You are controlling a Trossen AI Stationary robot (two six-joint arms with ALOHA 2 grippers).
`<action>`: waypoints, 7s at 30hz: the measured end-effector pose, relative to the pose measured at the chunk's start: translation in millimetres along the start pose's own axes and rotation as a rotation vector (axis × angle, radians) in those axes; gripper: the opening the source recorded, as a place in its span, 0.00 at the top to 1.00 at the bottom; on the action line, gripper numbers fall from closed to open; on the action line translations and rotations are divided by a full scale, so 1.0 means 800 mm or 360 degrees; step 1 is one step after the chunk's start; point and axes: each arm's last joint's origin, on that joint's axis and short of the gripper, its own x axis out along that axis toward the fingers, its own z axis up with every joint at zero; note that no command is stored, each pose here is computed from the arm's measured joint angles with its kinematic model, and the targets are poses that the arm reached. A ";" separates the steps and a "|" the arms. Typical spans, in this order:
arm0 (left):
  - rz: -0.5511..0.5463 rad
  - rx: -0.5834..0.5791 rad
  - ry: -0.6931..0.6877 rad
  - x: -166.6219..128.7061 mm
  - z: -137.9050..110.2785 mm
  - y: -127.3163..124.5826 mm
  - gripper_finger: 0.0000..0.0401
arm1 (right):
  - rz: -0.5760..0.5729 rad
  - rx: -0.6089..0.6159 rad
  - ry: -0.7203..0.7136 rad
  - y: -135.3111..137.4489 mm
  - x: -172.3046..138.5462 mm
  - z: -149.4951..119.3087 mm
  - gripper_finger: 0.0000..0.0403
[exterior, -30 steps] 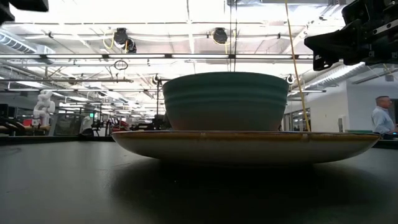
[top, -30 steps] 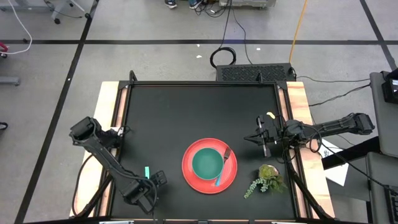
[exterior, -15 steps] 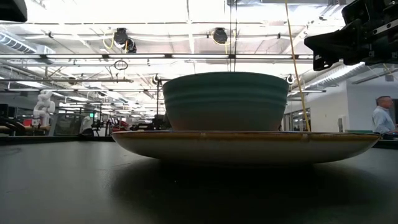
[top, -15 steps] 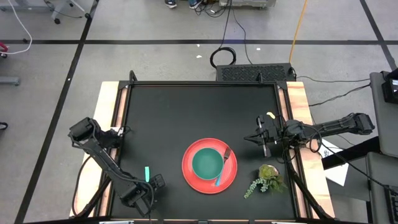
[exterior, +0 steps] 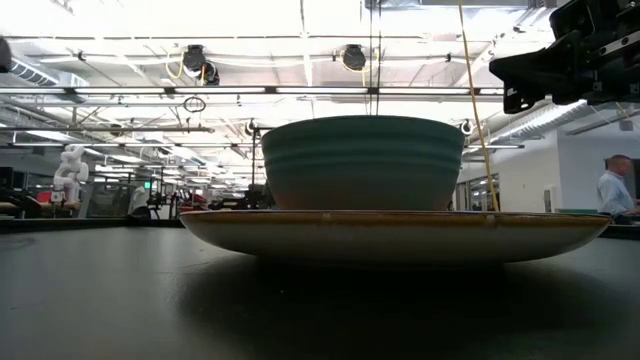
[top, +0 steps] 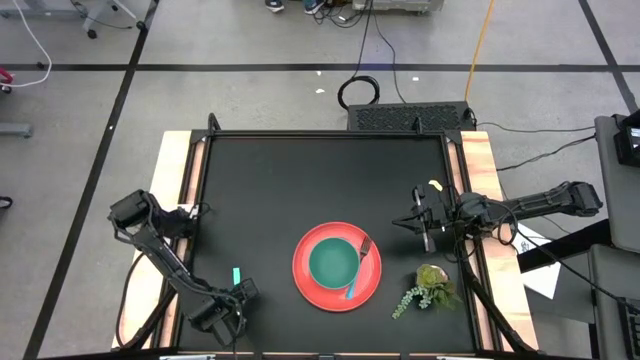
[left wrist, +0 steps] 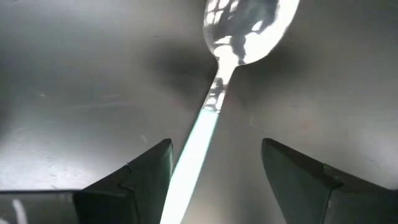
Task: Set table place
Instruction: Put the green spoon into the green bowl on the orange plate
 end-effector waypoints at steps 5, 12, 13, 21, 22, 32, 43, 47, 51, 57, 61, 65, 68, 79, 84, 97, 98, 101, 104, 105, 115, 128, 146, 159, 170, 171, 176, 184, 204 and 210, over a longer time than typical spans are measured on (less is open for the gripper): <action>0.0028 0.0038 -0.0035 0.000 0.003 0.003 0.38 | 0.0000 -0.0002 -0.0015 0.000 0.000 0.001 1.00; 0.0066 0.0156 -0.0054 0.002 0.004 0.004 0.38 | -0.0001 -0.0005 -0.0014 0.000 0.000 0.001 1.00; 0.0067 0.0183 -0.0055 0.003 0.004 0.003 0.38 | -0.0001 -0.0006 -0.0013 0.000 0.000 0.001 1.00; 0.0052 0.0260 0.0001 0.014 -0.004 0.001 0.38 | -0.0001 -0.0012 -0.0013 0.000 0.000 0.001 1.00; 0.0049 0.0283 0.0009 0.015 -0.006 0.000 0.38 | -0.0001 -0.0013 -0.0013 0.000 0.000 0.001 1.00; 0.0096 0.0485 -0.0022 0.018 -0.003 0.002 0.38 | -0.0001 -0.0037 -0.0013 0.000 0.000 0.001 1.00; 0.0145 0.0452 -0.0121 0.017 0.004 0.008 0.38 | -0.0002 -0.0042 -0.0012 0.000 0.000 0.001 1.00; 0.0136 0.0453 -0.0124 0.017 0.004 0.008 0.38 | -0.0001 -0.0042 -0.0013 0.000 0.000 0.001 1.00; 0.0129 0.0448 -0.0123 0.017 0.004 0.007 0.38 | -0.0001 -0.0042 -0.0012 0.000 0.000 0.001 1.00; 0.0093 0.0452 -0.0139 0.017 0.004 0.006 0.38 | -0.0001 -0.0042 -0.0012 0.000 0.000 0.001 1.00; 0.0085 0.0461 -0.0156 0.020 0.005 0.005 0.38 | -0.0001 -0.0042 -0.0012 0.000 0.000 0.001 1.00; 0.0063 0.0467 -0.0113 0.028 -0.001 0.003 0.38 | -0.0001 -0.0041 -0.0011 0.000 0.000 0.001 1.00; 0.0056 0.0465 -0.0110 0.031 -0.003 0.002 0.38 | -0.0002 -0.0041 -0.0012 0.000 0.000 0.001 1.00; 0.0051 0.0467 -0.0105 0.034 -0.005 0.001 0.46 | -0.0002 -0.0042 -0.0013 0.000 0.000 0.001 1.00; 0.0043 0.0465 -0.0107 0.034 -0.005 0.001 0.55 | -0.0002 -0.0042 -0.0012 0.000 0.000 0.001 1.00; 0.0036 0.0462 -0.0120 0.035 -0.005 0.001 0.68 | -0.0003 -0.0042 -0.0012 0.000 0.000 0.001 1.00; 0.0037 0.0461 -0.0121 0.035 -0.005 0.001 0.69 | -0.0002 -0.0042 -0.0013 0.000 0.000 0.001 1.00; 0.0039 0.0463 -0.0121 0.035 -0.004 0.001 0.72 | -0.0003 -0.0042 -0.0011 0.000 0.000 0.001 1.00; 0.0043 0.0463 -0.0122 0.035 -0.004 0.001 0.76 | -0.0002 -0.0042 -0.0013 0.000 0.000 0.001 1.00; 0.0045 0.0463 -0.0122 0.035 -0.004 0.001 0.77 | -0.0003 -0.0042 -0.0013 0.000 0.000 0.001 1.00; 0.0071 0.0435 -0.0118 0.034 -0.004 0.002 0.89 | -0.0003 -0.0042 -0.0013 0.000 0.000 0.001 1.00; 0.0201 0.0333 -0.0087 0.014 0.006 0.011 0.90 | -0.0004 -0.0042 -0.0031 0.000 0.000 0.002 1.00; 0.0249 0.0213 -0.0063 0.006 0.005 0.024 0.90 | -0.0003 -0.0041 -0.0028 0.000 0.000 0.002 1.00; 0.0292 -0.0385 -0.0354 -0.021 0.000 0.053 0.91 | -0.0002 -0.0041 -0.0025 0.000 0.000 0.002 1.00; 0.0344 -0.0833 -0.0574 -0.052 -0.018 0.081 0.91 | -0.0002 -0.0040 -0.0024 0.000 0.000 0.002 1.00; 0.0347 -0.0818 -0.0568 -0.052 -0.018 0.081 0.91 | -0.0002 -0.0041 -0.0024 0.000 0.000 0.002 1.00; 0.0348 -0.0801 -0.0567 -0.052 -0.018 0.082 0.91 | -0.0002 -0.0041 -0.0024 0.000 0.000 0.002 1.00; 0.0346 -0.0832 -0.0571 -0.052 -0.018 0.083 0.91 | -0.0002 -0.0041 -0.0024 0.000 0.000 0.002 1.00; 0.0505 -0.1110 -0.0839 -0.058 -0.028 0.146 0.91 | -0.0001 -0.0041 -0.0023 0.000 0.000 0.002 1.00; 0.0530 -0.1100 -0.0816 -0.057 -0.035 0.157 0.91 | -0.0002 -0.0042 -0.0023 0.000 0.000 0.002 1.00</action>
